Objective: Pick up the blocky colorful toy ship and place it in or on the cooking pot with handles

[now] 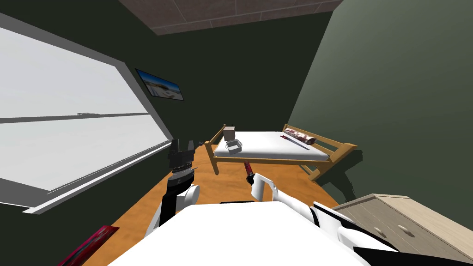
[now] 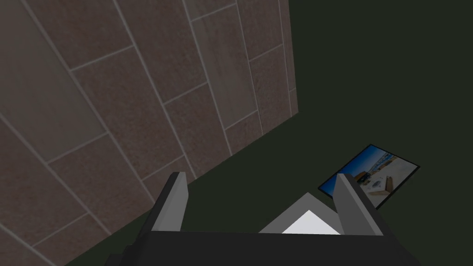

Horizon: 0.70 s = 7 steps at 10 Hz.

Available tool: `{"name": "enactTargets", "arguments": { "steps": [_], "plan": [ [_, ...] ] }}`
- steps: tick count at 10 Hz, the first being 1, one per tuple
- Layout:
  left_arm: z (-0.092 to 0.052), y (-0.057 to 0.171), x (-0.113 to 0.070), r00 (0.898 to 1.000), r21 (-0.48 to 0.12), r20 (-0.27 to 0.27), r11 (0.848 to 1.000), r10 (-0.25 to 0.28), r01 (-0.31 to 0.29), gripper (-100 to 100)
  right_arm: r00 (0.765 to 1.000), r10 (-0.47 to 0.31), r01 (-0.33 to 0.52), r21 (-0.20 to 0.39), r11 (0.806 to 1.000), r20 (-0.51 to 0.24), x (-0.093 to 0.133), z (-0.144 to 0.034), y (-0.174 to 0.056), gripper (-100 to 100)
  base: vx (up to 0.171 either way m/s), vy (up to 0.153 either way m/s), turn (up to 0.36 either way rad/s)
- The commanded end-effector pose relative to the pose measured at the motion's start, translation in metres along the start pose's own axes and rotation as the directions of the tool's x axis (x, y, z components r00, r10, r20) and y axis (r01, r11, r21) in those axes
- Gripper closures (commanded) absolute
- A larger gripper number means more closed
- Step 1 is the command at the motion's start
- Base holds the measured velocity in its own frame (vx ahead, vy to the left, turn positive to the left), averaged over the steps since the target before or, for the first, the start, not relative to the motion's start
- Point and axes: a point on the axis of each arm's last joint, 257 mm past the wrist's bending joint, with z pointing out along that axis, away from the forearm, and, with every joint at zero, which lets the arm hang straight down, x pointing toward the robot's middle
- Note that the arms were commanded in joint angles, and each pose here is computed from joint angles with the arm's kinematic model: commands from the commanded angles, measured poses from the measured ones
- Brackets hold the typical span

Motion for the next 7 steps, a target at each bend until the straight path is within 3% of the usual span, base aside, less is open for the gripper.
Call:
{"name": "enactTargets", "arguments": {
  "steps": [1, 2, 5, 7],
  "plan": [
    [0.0, 0.0, 0.0, 1.0, 0.0, 0.0, 1.0, 0.0, 0.0, 0, 1.0, -0.003, 0.003, 0.006, 1.0, 0.015, -0.015, -0.011, 0.0, 100, 0.037, 0.132, -0.016],
    [0.0, 0.0, 0.0, 1.0, 0.0, 0.0, 1.0, 0.0, 0.0, 0, 1.0, -0.003, 0.003, 0.007, 1.0, 0.014, -0.015, -0.011, -0.001, 100, 0.043, 0.1, -0.011],
    [0.0, 0.0, 0.0, 1.0, 0.0, 0.0, 1.0, 0.0, 0.0, 0, 0.999, -0.004, 0.004, 0.01, 1.0, 0.041, -0.041, -0.031, -0.001, 100, 0.073, 0.099, -0.024],
    [0.0, 0.0, 0.0, 1.0, 0.0, 0.0, 1.0, 0.0, 0.0, 0, 0.998, -0.003, 0.002, 0.006, 1.0, 0.058, -0.06, -0.045, -0.001, 100, 0.203, 0.149, -0.058]
  ]
}}
